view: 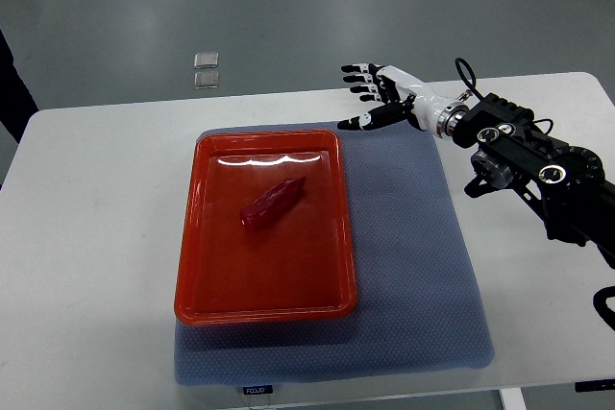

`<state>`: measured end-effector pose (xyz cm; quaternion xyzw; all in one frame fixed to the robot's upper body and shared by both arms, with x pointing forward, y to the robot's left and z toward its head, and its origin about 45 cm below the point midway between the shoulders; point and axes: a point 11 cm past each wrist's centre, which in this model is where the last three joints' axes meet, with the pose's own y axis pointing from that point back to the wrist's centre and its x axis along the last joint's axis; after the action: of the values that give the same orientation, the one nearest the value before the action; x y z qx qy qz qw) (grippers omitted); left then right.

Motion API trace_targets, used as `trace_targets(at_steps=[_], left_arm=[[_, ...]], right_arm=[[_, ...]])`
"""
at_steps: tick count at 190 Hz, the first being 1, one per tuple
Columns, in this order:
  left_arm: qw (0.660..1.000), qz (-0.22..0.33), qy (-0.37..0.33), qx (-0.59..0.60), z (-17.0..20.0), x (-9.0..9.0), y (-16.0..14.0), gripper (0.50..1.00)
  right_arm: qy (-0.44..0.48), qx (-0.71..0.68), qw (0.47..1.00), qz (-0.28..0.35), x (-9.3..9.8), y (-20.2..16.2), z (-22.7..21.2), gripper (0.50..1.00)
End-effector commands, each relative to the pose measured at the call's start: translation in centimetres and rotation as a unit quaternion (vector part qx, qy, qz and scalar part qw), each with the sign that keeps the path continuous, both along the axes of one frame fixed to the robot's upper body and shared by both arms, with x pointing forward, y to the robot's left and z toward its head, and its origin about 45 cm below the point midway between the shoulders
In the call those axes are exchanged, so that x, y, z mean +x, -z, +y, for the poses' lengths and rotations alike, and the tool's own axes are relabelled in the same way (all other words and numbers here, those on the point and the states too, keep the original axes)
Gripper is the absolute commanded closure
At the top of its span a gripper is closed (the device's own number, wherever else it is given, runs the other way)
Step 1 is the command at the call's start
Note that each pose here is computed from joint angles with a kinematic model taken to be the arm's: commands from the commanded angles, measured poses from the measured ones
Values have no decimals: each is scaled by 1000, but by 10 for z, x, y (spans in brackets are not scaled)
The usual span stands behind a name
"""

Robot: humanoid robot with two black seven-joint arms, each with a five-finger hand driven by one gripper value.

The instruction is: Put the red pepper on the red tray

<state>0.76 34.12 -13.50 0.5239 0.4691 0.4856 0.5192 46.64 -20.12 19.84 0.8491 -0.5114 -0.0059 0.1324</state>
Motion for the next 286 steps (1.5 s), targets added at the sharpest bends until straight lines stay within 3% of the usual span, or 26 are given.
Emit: trace_targets(at_steps=[1,74,112,183,286], left_arm=[[1000,0,0,0,0,0,0,500],[1000,0,0,0,0,0,0,500],[1000,0,0,0,0,0,0,500],[1000,0,0,0,0,0,0,500],[1000,0,0,0,0,0,0,500]], right_arm=[[56,106,992,40,-4,10,-14,589],[185,374,900,127,-5,25,-41,589],[209,388,893,88,-4,33,-69,589],[289,346,890,74,-5,48,-100,587],[260,355,895,75,-1,41,-79,587]])
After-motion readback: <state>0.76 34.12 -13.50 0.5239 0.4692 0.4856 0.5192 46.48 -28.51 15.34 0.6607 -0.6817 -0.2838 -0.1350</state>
